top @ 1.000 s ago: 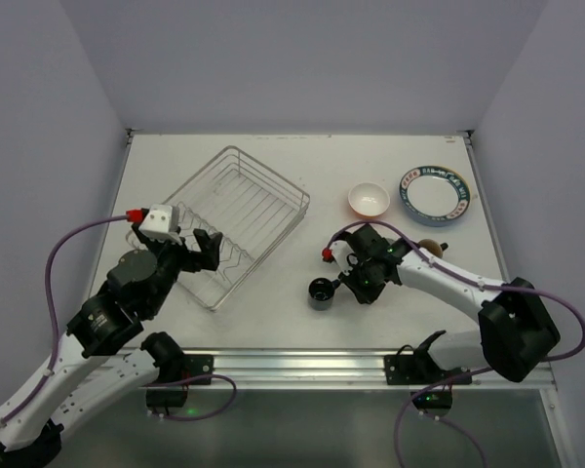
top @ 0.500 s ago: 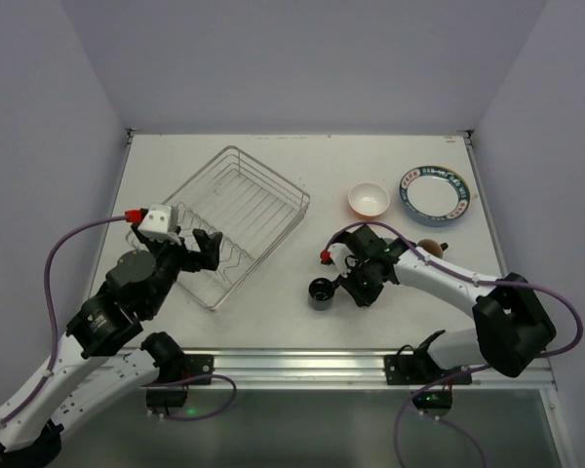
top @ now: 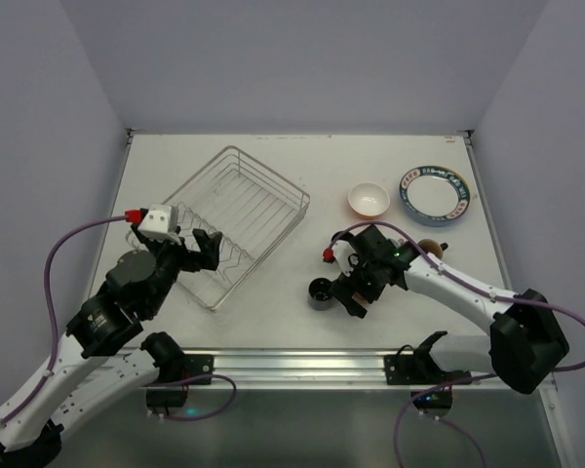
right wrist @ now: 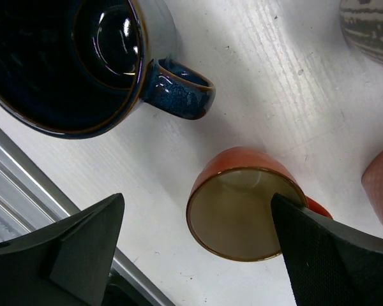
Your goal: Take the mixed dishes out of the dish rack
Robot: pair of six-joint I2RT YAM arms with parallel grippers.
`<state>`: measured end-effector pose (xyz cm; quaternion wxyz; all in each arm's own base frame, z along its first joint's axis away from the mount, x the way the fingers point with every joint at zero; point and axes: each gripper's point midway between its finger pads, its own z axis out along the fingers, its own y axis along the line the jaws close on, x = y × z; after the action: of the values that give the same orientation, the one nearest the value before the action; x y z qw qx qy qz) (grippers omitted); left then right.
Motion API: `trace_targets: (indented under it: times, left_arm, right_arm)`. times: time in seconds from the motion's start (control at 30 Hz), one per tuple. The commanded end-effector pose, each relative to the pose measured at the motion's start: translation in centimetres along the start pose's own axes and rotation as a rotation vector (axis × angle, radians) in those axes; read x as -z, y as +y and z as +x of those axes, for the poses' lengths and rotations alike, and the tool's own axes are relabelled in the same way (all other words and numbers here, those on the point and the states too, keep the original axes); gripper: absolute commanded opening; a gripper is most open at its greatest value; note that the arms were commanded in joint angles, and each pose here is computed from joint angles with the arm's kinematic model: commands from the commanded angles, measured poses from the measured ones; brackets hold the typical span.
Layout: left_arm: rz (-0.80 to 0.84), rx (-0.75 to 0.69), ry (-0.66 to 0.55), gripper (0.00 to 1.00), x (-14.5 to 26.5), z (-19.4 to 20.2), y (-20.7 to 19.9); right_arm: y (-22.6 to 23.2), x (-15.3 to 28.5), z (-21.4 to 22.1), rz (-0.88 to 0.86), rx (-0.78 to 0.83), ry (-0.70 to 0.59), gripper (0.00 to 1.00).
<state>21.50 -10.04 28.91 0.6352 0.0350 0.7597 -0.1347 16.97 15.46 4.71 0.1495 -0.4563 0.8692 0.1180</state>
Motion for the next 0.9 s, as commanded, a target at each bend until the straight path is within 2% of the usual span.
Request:
trace_targets:
  times: [0.0,0.33,0.5,0.57,0.63,0.67,0.7,0.73,0.77,0.87]
  left_arm:
    - [-0.025,-0.017,-0.023,1.00,-0.5,-0.5,0.3]
    - [-0.076,-0.022,0.008,1.00,-1.4,0.4,1.2]
    - [-0.142,-0.017,0.010,1.00,-1.9,0.4,2.3]
    - [-0.196,-0.001,0.014,1.00,-2.2,0.3,3.4]
    - [-0.287,0.027,0.019,1.00,-2.7,0.2,5.7]
    - [-0.311,0.049,0.015,1.00,-2.8,0.1,6.4]
    - [-0.360,0.071,0.015,1.00,-2.9,0.0,8.0]
    - [-0.379,0.083,0.016,1.00,-3.0,0.0,8.7]
    - [-0.398,0.103,0.014,1.00,-3.1,-0.1,9.6]
    - [-0.410,0.097,0.020,1.00,-3.1,-0.1,10.3]
  right_arm:
    - [0.1,1.1,-1.2,-0.005,0.046,-0.068,0.99]
    - [0.6,3.8,-2.9,0.002,0.089,-0.177,0.99]
    - [-0.9,7.9,-5.2,0.129,0.085,-0.282,0.99]
    - [-2.6,9.8,-5.9,0.242,0.026,-0.315,0.99]
    - [-3.7,12.5,-7.7,0.331,-0.060,-0.418,0.99]
    - [-5.3,13.9,-7.9,0.436,-0.117,-0.450,0.99]
    - [-6.3,16.0,-9.2,0.505,-0.239,-0.576,0.99]
    - [-7.5,17.5,-9.4,0.579,-0.342,-0.642,0.99]
    - [-9.1,20.1,-8.9,0.698,-0.524,-0.734,0.99]
    - [-10.1,22.9,-7.4,0.797,-0.689,-0.802,0.99]
